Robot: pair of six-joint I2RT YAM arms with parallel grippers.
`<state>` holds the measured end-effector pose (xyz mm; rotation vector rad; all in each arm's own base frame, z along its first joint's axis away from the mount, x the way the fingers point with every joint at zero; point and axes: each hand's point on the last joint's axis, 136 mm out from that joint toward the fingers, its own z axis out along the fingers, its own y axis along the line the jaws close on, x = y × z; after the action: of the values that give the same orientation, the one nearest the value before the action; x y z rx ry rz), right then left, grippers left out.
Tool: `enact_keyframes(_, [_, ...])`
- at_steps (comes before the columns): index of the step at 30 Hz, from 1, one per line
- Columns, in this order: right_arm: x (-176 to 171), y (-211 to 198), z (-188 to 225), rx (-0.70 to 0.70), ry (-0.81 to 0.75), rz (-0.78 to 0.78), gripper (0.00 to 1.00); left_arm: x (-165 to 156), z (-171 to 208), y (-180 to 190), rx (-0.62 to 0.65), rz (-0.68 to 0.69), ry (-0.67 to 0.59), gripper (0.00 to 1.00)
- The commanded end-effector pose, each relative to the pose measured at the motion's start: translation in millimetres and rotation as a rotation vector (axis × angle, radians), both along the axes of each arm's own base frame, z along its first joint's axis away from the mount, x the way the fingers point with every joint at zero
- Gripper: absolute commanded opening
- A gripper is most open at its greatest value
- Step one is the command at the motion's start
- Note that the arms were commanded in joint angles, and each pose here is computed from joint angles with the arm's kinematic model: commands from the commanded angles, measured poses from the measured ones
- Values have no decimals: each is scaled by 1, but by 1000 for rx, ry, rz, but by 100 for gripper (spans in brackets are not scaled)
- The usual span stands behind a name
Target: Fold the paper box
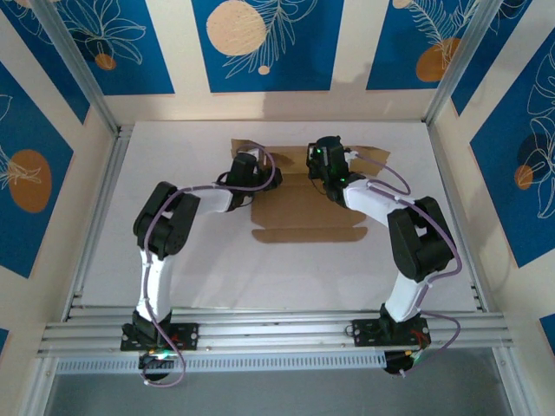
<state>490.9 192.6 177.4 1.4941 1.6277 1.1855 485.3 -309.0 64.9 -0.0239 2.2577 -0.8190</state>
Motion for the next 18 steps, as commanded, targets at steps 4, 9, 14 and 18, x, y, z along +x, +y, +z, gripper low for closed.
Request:
enact_keyframes(4, [-16,45,-13,70,61,160,0,-19,-5,-37,35,-131,0,61])
enact_keyframes(9, [-16,24,-12,59,67,122,0,-22,20,-22,33,-125,-61,63])
enact_keyframes(14, [-14,1,-10,33,77,89,0,-31,49,-11,27,-155,-110,65])
enact_keyframes(18, [-16,-7,-15,27,96,83,0,-41,60,-5,40,-190,-126,66])
